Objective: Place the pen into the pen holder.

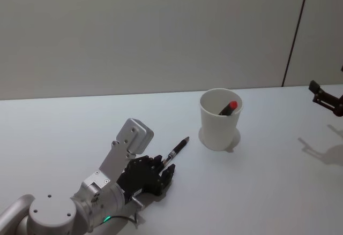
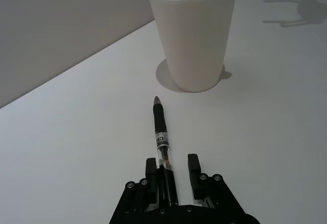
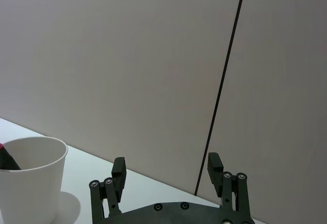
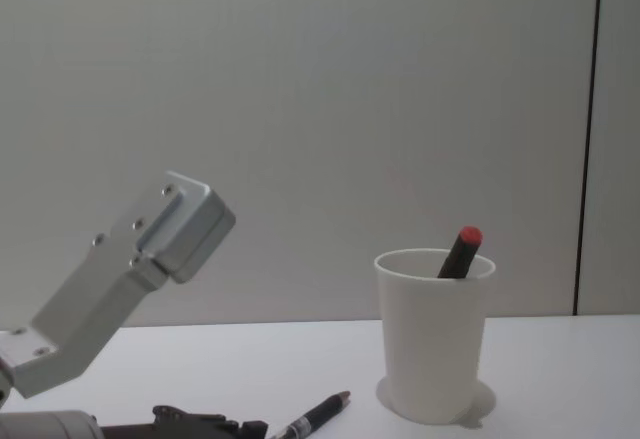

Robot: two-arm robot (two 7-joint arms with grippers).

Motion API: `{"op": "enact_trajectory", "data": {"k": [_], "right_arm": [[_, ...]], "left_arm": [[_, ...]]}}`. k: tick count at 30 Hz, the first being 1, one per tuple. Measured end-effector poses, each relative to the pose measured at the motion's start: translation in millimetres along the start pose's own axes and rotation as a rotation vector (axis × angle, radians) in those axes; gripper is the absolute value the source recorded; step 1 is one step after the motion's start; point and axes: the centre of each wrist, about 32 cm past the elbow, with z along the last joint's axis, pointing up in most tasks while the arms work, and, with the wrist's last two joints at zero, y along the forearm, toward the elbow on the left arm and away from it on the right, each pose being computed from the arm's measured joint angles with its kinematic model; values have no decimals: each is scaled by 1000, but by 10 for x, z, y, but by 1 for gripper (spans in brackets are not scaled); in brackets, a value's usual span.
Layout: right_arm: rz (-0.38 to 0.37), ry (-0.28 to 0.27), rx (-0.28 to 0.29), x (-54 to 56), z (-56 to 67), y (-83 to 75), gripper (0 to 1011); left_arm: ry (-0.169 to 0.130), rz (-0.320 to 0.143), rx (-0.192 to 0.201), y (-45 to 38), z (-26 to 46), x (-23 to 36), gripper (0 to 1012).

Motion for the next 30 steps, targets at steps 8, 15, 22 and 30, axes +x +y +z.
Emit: {"op": "enact_trajectory", "data": {"k": [8, 15, 22, 30], "right_arm": [[0, 0, 0, 0, 0, 0, 1001], [0, 0, 0, 0, 0, 0, 1001], [0, 0, 0, 0, 0, 0, 1001], [0, 0, 0, 0, 0, 0, 1001]], "left_arm": [[0, 0, 1, 0, 0, 0, 320], [0, 0, 1, 0, 0, 0, 278], [0, 0, 1, 0, 0, 0, 235], [0, 1, 1, 0, 0, 1, 182]]}}
